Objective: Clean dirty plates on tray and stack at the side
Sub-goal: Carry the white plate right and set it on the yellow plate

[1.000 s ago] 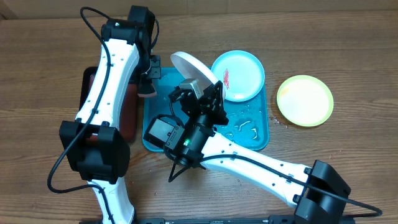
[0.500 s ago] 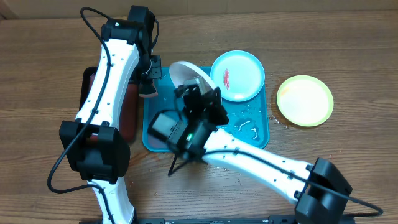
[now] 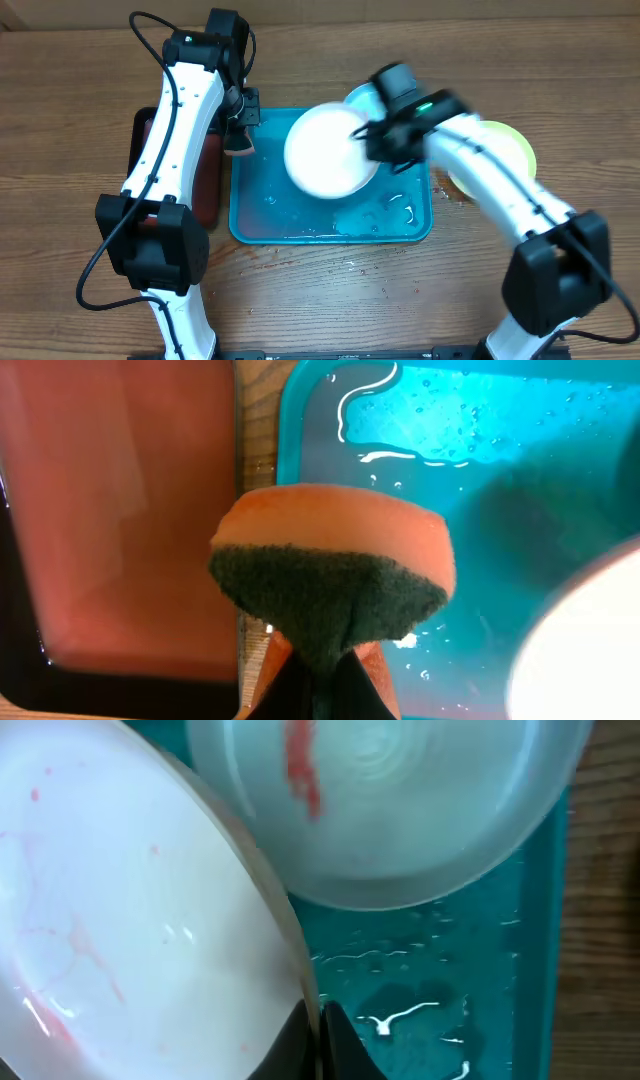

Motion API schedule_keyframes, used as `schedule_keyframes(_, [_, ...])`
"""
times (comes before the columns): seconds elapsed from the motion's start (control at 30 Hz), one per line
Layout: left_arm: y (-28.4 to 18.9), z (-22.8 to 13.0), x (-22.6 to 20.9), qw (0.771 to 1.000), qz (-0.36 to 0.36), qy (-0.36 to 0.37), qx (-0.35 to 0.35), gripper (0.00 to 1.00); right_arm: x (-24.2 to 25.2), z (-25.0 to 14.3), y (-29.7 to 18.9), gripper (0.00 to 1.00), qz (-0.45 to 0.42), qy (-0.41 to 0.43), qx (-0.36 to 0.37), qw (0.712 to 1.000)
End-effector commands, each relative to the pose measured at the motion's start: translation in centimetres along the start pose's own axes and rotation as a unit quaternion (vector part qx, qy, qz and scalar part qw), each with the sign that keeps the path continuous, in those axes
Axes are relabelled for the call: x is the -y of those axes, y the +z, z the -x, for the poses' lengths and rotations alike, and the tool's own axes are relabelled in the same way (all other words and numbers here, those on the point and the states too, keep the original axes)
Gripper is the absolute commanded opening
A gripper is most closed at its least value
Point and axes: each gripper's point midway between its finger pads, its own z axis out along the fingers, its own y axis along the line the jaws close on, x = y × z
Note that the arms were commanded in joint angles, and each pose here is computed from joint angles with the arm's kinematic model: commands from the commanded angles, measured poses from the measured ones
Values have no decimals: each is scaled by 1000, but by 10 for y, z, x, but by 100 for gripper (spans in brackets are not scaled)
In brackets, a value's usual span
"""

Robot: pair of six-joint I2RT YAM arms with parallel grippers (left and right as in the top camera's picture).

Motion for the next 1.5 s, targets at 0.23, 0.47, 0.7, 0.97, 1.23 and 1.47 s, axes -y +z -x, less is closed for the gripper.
schedule_keyframes(0.23, [-6,6,4,1000,-10,3,13,5,150,51,-45,4,32,202,25,979])
schedule_keyframes(0.47, [-6,6,4,1000,-10,3,14,4,247,27,-41,4,-7,318,21,948])
schedule_keyframes(0.7, [-6,9,4,1000,-11,3,19,4,294,-7,-15,4,-25,374,13,927])
schedule_keyframes(0.97, [-6,8,4,1000,-11,3,18,4,300,-24,11,4,-42,373,12,927])
schedule_keyframes(1.23, [-6,8,4,1000,-11,3,18,4,303,-30,10,48,-59,375,3,925])
schedule_keyframes(1.47, [-6,8,4,1000,-11,3,18,4,287,-1,-21,56,-25,361,15,932])
